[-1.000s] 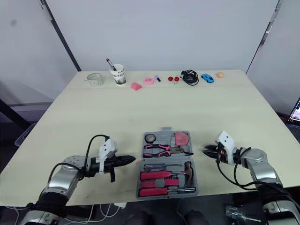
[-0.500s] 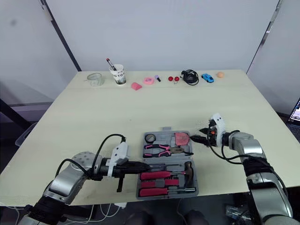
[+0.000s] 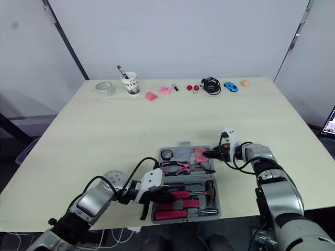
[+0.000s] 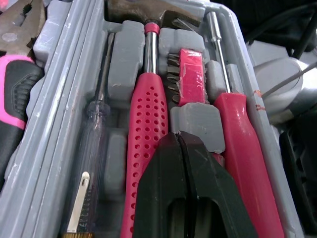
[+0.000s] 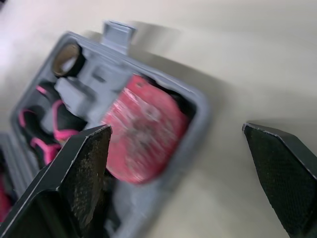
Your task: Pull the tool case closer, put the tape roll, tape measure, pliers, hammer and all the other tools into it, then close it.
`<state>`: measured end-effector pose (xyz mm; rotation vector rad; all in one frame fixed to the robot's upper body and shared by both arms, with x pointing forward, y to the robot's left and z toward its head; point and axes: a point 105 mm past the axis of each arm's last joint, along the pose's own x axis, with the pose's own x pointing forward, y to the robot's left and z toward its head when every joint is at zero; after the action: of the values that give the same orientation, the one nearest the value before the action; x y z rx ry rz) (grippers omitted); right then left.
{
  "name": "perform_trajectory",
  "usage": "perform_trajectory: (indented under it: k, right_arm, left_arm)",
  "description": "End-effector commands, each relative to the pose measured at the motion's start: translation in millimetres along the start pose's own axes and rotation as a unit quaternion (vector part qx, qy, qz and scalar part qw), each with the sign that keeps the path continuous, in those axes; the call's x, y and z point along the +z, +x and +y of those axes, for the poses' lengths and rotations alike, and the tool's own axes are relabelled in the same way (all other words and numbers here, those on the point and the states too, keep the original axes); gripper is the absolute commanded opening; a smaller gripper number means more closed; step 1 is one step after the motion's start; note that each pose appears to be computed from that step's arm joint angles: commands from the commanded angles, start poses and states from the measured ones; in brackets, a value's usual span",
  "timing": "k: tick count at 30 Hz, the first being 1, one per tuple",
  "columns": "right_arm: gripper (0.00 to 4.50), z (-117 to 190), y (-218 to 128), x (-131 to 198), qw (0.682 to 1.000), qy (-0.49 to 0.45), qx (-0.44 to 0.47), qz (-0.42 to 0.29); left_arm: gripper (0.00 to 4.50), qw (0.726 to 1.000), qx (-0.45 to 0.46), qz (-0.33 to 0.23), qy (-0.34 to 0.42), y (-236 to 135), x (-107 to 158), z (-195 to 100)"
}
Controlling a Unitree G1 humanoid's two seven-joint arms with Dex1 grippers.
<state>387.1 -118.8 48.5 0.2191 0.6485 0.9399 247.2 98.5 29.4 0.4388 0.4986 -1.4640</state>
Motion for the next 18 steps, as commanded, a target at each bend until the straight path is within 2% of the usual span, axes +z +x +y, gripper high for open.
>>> perform_trajectory:
  k: [1,18]
  right_arm:
    - [4.45,9.2,7.0,6.0,0.999,0.020,0.026,-0.010]
    - [4.45,30.4,21.3,11.9,0.989,0.107,0.087,-0.043]
  left_arm:
    - [0.00,0.999,-0.014,0.034,-0.010,3.9,-19.5,-7.4]
    - [0.00,0.999,-0.011,0.035,-0.015,6.5,-29.9,-10.4]
